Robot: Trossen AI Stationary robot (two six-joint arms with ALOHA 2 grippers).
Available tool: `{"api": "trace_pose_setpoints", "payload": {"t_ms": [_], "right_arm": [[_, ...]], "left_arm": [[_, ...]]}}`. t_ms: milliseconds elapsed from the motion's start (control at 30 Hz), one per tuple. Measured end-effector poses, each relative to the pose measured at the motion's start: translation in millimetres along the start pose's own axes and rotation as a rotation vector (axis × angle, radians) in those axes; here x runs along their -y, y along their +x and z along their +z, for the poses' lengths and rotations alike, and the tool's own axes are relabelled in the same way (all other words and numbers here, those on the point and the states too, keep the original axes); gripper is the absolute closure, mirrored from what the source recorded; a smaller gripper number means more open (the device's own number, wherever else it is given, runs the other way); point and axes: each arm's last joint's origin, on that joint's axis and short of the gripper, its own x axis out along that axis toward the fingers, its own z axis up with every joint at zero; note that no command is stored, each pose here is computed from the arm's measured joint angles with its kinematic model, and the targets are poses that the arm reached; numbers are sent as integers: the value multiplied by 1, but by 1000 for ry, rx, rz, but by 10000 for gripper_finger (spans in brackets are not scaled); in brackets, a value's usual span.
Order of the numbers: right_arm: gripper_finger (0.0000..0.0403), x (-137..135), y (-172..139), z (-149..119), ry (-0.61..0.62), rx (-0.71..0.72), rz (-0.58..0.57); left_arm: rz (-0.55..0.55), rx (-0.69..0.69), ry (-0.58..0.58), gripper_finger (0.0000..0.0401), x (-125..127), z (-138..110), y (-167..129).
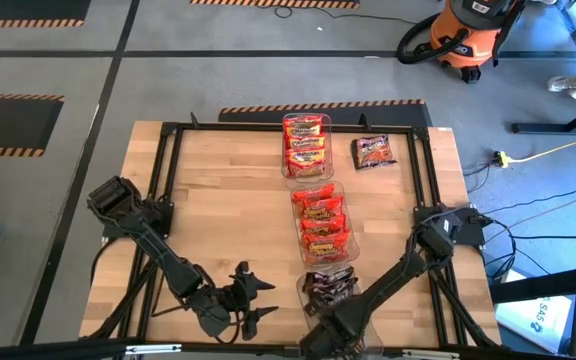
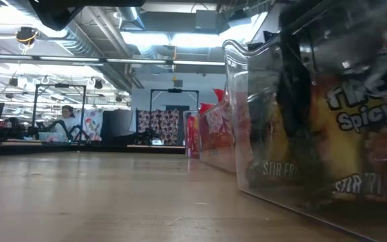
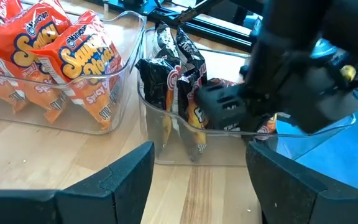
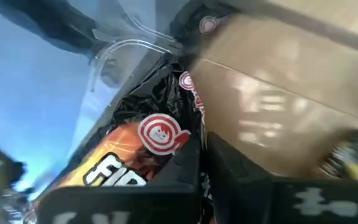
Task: Sort Maruchan noodles
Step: Put the orange noodle pack into the middle transparent bin
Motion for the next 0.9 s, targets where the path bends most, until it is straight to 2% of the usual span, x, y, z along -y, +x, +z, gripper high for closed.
{"api": "trace_pose_setpoints", "payload": {"t_ms": [100, 200, 300, 367, 633, 900], "right_arm": [[401, -14, -10, 1, -31, -13, -107], [402, -31, -21, 3, -42, -14, -271], [402, -46, -32, 3, -7, -5, -448], [403, -54, -40, 2, 36, -2, -508], [402, -70, -59, -3, 208, 7, -504], [403, -80, -116, -18, 373, 105, -424]], "left_arm": [[-1, 1, -2, 154, 0, 0, 0], [-3, 3, -3, 154, 0, 0, 0], [-2, 5, -6, 154, 0, 1, 0], [0, 8, -10, 154, -1, 2, 1], [-7, 14, -31, 154, -2, 5, 4], [-16, 24, -47, 154, -1, 6, 4]]}}
